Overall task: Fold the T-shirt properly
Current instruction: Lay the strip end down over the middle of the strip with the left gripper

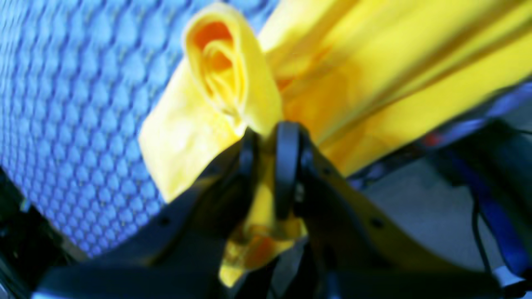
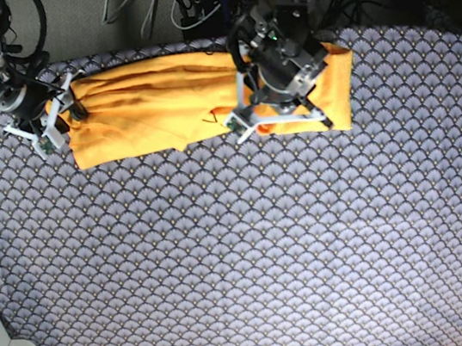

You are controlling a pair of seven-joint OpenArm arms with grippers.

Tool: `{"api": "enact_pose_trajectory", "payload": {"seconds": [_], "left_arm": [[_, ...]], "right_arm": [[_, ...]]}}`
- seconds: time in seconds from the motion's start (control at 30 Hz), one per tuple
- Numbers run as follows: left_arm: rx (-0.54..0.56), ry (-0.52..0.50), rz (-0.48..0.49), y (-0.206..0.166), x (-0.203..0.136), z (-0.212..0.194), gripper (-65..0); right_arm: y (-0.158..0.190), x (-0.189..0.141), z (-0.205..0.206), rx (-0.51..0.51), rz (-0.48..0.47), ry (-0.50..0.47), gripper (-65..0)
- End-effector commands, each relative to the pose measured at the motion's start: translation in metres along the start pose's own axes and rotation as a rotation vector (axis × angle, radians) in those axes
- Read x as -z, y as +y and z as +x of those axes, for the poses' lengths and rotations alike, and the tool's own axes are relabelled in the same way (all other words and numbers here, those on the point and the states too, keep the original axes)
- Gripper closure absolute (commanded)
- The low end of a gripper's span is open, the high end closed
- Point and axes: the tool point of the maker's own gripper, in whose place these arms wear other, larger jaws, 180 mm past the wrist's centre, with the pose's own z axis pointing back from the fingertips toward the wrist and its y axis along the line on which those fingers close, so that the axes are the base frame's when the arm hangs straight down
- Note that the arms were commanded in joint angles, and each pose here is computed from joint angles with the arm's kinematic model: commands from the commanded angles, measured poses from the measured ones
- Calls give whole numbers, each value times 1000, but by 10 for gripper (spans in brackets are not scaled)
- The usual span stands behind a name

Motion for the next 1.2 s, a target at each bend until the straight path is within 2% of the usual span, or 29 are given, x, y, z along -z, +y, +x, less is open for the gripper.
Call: {"api": "enact_pose_trajectory", "payload": {"seconds": [0.0,0.3,0.63,1.1,1.17], "left_arm": [[-40,-37,13,1,-5,12,0],[-345,-109,27,-15,-15,39,0],[-608,-113,39,-20,-17,43,0],[-631,-114,42,-18,-16,44,-1],[-637,-119,23,-21,-17,45,-85]], "right_arm": [[-4,-3,8,-10,-6,-21,-255],[-4,-3,8,-10,-6,-21,-255],[-3,-3,7,-10,-6,-20,-255],[-2,-3,6,-7,-4,-18,-255],[-2,-3,5,-7,-3,-17,-255]]}}
